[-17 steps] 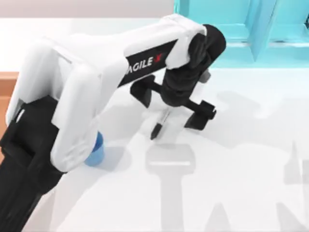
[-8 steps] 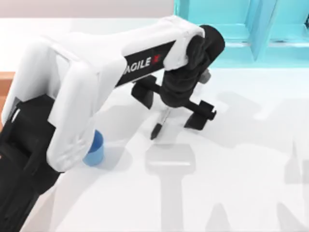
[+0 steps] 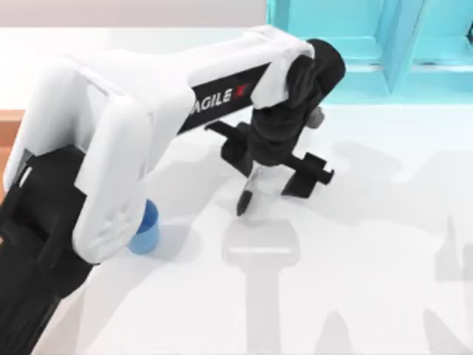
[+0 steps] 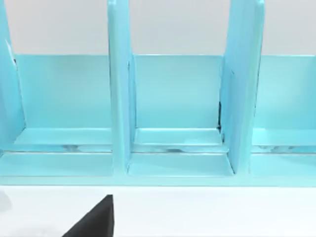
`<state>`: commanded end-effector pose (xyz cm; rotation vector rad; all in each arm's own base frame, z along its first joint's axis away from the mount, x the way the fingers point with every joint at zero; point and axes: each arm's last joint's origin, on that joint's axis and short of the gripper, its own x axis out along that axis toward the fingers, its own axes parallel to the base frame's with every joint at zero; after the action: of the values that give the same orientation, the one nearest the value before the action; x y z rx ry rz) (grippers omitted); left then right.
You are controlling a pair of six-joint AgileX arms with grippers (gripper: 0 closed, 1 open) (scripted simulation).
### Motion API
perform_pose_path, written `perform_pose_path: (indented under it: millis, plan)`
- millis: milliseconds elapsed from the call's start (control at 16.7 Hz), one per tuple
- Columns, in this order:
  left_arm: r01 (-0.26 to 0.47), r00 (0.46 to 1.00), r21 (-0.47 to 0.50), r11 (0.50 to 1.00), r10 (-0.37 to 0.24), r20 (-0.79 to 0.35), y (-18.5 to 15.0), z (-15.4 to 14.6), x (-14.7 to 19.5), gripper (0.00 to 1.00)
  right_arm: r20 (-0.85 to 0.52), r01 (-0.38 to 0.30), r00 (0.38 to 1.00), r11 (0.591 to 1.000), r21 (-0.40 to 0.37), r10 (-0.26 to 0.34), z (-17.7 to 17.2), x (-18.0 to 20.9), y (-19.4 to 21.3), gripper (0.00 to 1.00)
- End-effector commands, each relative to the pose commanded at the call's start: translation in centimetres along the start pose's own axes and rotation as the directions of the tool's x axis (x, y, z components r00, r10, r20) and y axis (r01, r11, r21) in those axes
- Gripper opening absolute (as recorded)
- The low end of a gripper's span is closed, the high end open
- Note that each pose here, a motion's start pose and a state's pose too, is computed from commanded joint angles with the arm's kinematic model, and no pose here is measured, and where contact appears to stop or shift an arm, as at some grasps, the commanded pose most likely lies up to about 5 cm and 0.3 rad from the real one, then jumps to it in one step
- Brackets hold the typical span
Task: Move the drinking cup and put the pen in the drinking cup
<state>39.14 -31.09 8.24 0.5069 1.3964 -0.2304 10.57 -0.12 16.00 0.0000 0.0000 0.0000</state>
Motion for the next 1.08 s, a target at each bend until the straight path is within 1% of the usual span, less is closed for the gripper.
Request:
perform_pose_path:
  millis: [120,180,600,660,840,1080]
  plan:
    - [0.000,1.000,0.000,1.000,0.000,0.000,0.0,0.0,0.0,0.02,0.000,0.000,1.000,1.000,0.000,0.000,0.0,0.0,0.0,1.00]
    - [0.000,1.000,0.000,1.000,0.000,0.000,0.0,0.0,0.0,0.00,0.000,0.000,1.000,1.000,0.000,0.000,0.0,0.0,0.0,1.00]
    - [0.000,1.000,0.000,1.000,0.000,0.000,0.0,0.0,0.0,0.00,0.000,0.000,1.000,1.000,0.000,0.000,0.0,0.0,0.0,1.00]
    - [0.081,0.996,-0.012,0.997,-0.081,0.037,-0.7,-0.2,-3.6,0.00,0.000,0.000,1.000,1.000,0.000,0.000,0.0,0.0,0.0,1.00]
    - [0.081,0.996,-0.008,0.997,-0.081,0.043,-1.1,-0.7,-4.8,0.00,0.000,0.000,1.000,1.000,0.000,0.000,0.0,0.0,0.0,1.00]
    - [0.080,0.996,-0.007,0.997,-0.080,0.039,-2.0,-3.2,-8.9,0.00,0.000,0.000,1.000,1.000,0.000,0.000,0.0,0.0,0.0,1.00]
